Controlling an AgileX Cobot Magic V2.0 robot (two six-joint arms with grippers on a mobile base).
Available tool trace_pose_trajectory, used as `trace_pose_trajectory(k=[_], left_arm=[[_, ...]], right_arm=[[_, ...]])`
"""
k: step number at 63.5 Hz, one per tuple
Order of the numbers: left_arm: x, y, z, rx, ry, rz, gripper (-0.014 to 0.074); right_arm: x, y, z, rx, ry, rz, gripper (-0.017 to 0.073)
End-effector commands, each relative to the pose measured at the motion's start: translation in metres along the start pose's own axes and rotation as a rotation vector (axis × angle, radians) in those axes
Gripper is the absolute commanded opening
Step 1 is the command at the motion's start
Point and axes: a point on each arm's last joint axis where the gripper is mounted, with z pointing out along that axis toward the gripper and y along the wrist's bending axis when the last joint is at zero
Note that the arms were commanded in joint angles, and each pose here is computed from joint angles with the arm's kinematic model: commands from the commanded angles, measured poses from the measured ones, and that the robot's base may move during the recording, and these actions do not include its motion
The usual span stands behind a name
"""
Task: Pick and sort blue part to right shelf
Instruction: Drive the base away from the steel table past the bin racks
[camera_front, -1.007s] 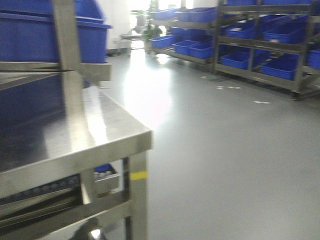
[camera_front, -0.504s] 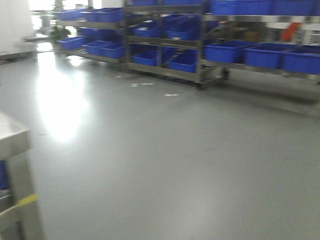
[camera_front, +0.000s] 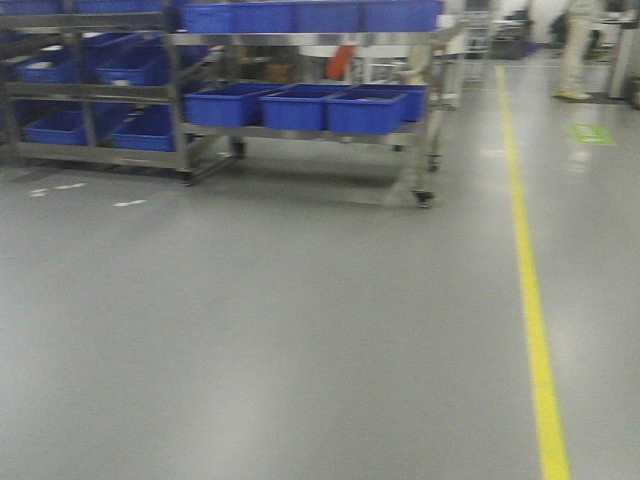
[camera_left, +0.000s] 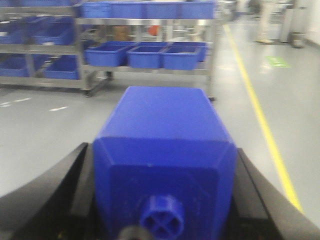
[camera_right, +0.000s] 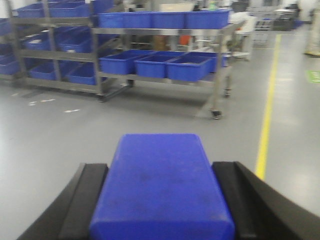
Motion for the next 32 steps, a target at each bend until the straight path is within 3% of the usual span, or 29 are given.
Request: trace_pose_trajectory(k=[1, 32], left_arm=[[-0.0173, 0.0009, -0.0020, -0.012, -0.111, -0.007, 0.0353], [-0.0173, 0.0009, -0.0020, -0.012, -0.111, -0.007, 0.0353]], right_arm=[[-0.0177, 0.0010, -0.0011, -0.002, -0.113, -0.016, 0.0391], [-0.0177, 0.0010, -0.0011, -0.002, -0.113, -0.016, 0.0391]])
